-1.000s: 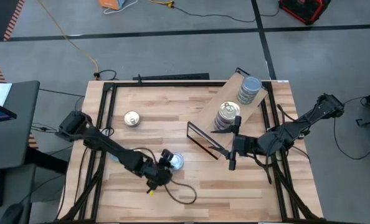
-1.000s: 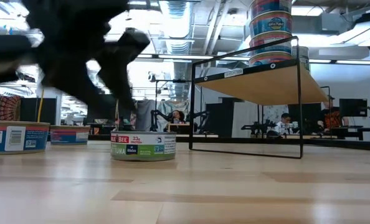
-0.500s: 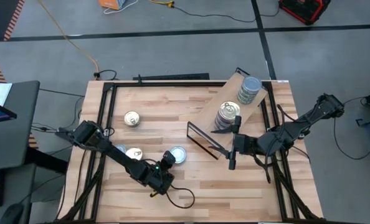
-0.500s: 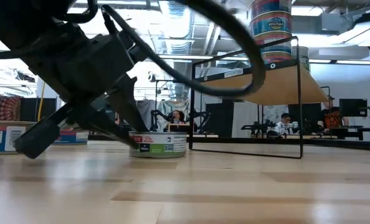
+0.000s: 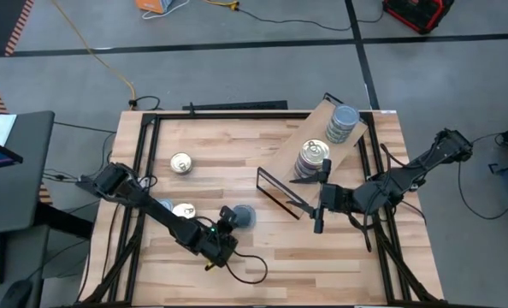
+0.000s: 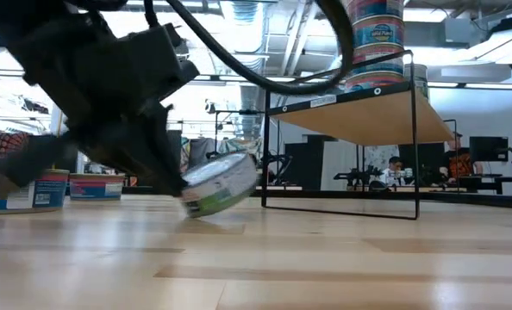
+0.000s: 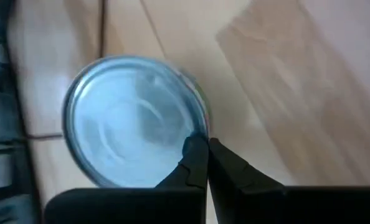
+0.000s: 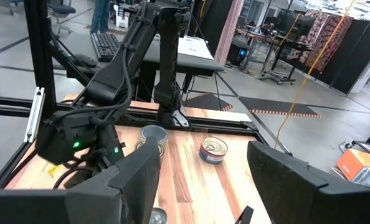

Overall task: Stack canned seafood by type on shelf
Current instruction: Stack the green tuna can on the shelf

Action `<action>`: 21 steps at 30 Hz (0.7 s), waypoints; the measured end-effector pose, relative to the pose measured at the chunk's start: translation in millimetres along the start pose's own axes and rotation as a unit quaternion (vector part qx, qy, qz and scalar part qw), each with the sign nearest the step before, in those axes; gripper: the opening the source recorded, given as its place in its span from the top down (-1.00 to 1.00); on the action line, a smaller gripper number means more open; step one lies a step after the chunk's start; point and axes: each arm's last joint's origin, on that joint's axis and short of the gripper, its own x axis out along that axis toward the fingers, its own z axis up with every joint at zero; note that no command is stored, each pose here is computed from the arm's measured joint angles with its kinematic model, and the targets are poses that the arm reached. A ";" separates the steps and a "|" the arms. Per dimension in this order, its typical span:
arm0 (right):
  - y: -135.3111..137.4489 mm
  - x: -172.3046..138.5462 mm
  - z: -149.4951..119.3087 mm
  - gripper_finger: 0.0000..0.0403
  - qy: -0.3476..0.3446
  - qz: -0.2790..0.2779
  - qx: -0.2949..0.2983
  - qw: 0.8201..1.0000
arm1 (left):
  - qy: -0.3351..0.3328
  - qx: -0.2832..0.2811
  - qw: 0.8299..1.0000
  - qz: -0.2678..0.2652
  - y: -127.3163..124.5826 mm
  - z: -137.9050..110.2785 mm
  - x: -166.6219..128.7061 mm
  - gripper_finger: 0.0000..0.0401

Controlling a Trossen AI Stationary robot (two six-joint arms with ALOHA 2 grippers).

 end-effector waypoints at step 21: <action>0.0 0.0 0.2 -0.35 -0.001 0.000 0.013 1.000 | -0.037 -0.079 0.994 -0.071 22.5 1.7 -23.8 0.89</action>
